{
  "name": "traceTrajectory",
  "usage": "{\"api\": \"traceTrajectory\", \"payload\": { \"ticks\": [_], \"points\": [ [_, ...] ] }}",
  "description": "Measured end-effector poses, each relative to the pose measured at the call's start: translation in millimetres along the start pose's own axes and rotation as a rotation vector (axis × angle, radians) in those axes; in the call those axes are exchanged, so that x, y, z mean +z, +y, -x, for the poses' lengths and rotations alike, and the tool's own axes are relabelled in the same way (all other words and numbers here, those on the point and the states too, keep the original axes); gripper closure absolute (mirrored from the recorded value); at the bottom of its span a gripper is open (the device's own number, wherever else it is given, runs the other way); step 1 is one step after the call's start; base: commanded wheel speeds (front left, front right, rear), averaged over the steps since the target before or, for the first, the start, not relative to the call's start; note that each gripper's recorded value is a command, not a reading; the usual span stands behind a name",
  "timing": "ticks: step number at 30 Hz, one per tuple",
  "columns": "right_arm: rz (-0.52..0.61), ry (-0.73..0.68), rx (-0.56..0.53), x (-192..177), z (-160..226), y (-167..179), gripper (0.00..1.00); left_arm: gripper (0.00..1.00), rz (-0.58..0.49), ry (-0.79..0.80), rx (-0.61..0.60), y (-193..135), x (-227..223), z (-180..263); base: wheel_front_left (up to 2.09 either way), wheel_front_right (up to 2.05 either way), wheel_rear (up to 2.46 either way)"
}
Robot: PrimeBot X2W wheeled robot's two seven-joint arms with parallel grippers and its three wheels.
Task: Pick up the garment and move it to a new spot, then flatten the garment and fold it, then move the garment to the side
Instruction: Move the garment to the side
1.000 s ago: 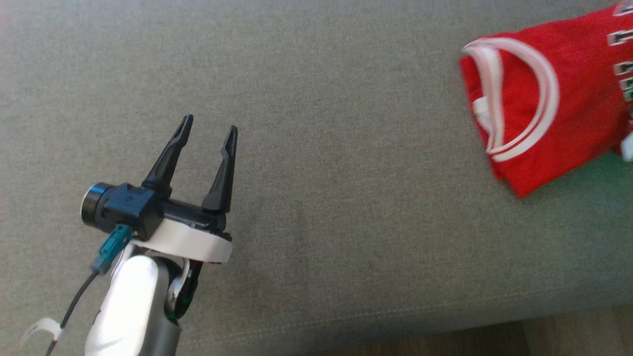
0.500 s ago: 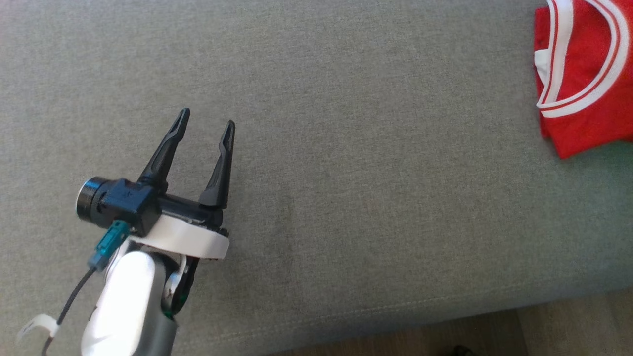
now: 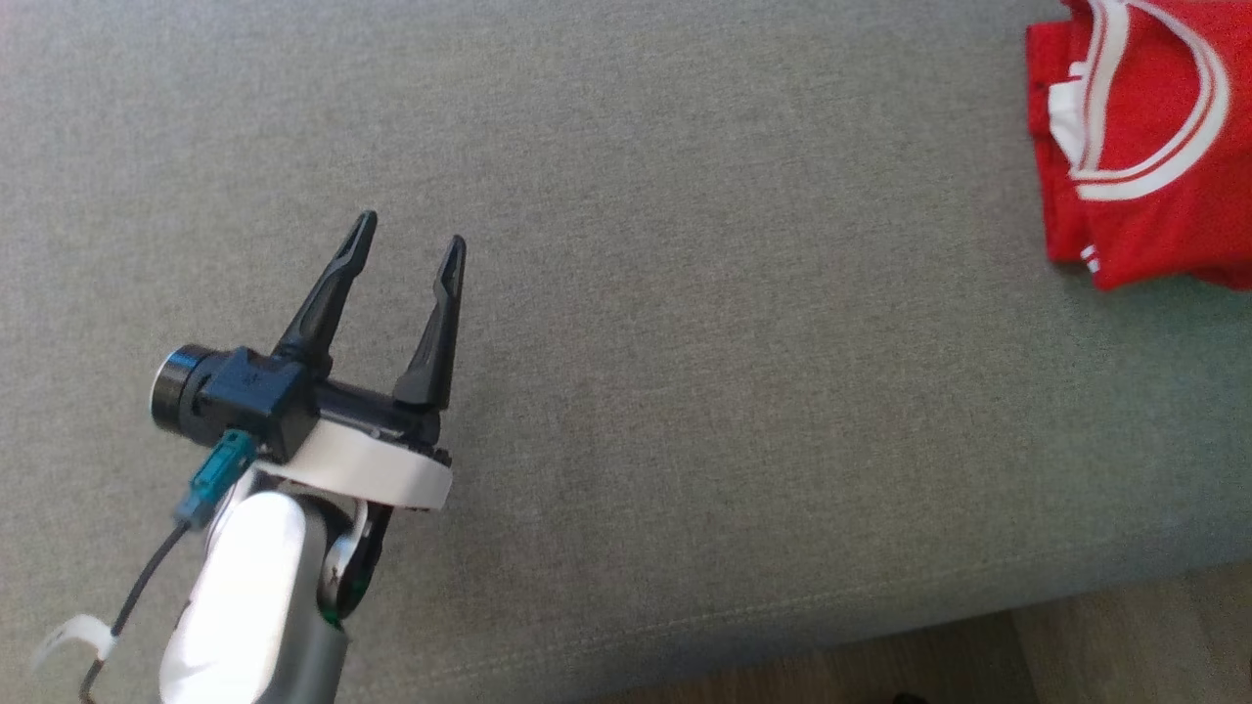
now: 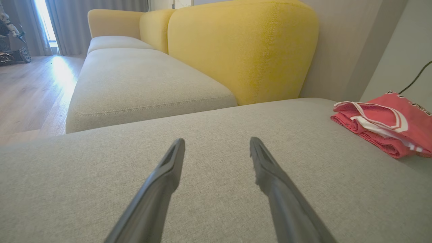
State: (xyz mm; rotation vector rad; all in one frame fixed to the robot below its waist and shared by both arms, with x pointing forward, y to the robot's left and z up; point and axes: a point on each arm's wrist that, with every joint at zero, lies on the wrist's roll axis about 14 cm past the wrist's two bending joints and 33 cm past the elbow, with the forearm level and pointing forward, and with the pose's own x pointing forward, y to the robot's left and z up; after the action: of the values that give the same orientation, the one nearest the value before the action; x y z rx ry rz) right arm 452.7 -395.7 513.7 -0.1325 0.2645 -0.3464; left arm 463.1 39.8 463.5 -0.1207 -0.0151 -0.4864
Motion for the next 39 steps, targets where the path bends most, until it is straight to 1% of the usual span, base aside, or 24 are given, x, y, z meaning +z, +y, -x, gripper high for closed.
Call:
{"api": "traceTrajectory", "payload": {
  "ticks": [3,6,7,9,13,18,24,25,31,39],
  "points": [
    [-0.012,-0.023,0.017,-1,17,9,0.0,0.0,-0.004,-0.003,-0.001,-2,3,3,0.0,0.0,0.0],
    [-0.038,-0.085,0.053,10,34,26,0.0,0.0,-0.004,0.008,0.006,-3,2,10,0.0,0.0,0.0],
    [-0.052,-0.109,0.086,13,46,41,0.0,0.0,-0.004,0.011,0.025,-1,4,15,0.0,0.0,0.0],
    [-0.074,-0.118,0.125,12,60,58,0.0,0.0,-0.005,0.009,0.047,2,7,21,0.0,0.0,0.0],
    [-0.116,-0.104,0.217,3,85,95,0.0,0.0,-0.01,0.005,0.103,11,14,36,0.0,0.0,0.0],
    [-0.167,-0.106,0.368,0,109,152,0.0,0.0,-0.016,0.0,0.187,27,22,60,0.0,0.0,0.0],
    [-0.19,-0.097,0.498,-5,129,197,0.0,0.0,-0.028,-0.011,0.296,46,32,92,0.0,0.0,0.0],
    [-0.19,-0.097,0.498,-5,129,197,0.0,0.0,-0.028,-0.011,0.296,46,32,92,0.0,0.0,0.0],
    [-0.188,-0.13,0.569,3,143,219,0.0,0.0,-0.041,-0.01,0.415,66,37,133,0.0,0.0,0.0],
    [-0.184,-0.146,0.574,2,163,216,0.0,0.0,-0.053,-0.009,0.451,64,41,161,0.0,0.0,0.0]
  ]
}}
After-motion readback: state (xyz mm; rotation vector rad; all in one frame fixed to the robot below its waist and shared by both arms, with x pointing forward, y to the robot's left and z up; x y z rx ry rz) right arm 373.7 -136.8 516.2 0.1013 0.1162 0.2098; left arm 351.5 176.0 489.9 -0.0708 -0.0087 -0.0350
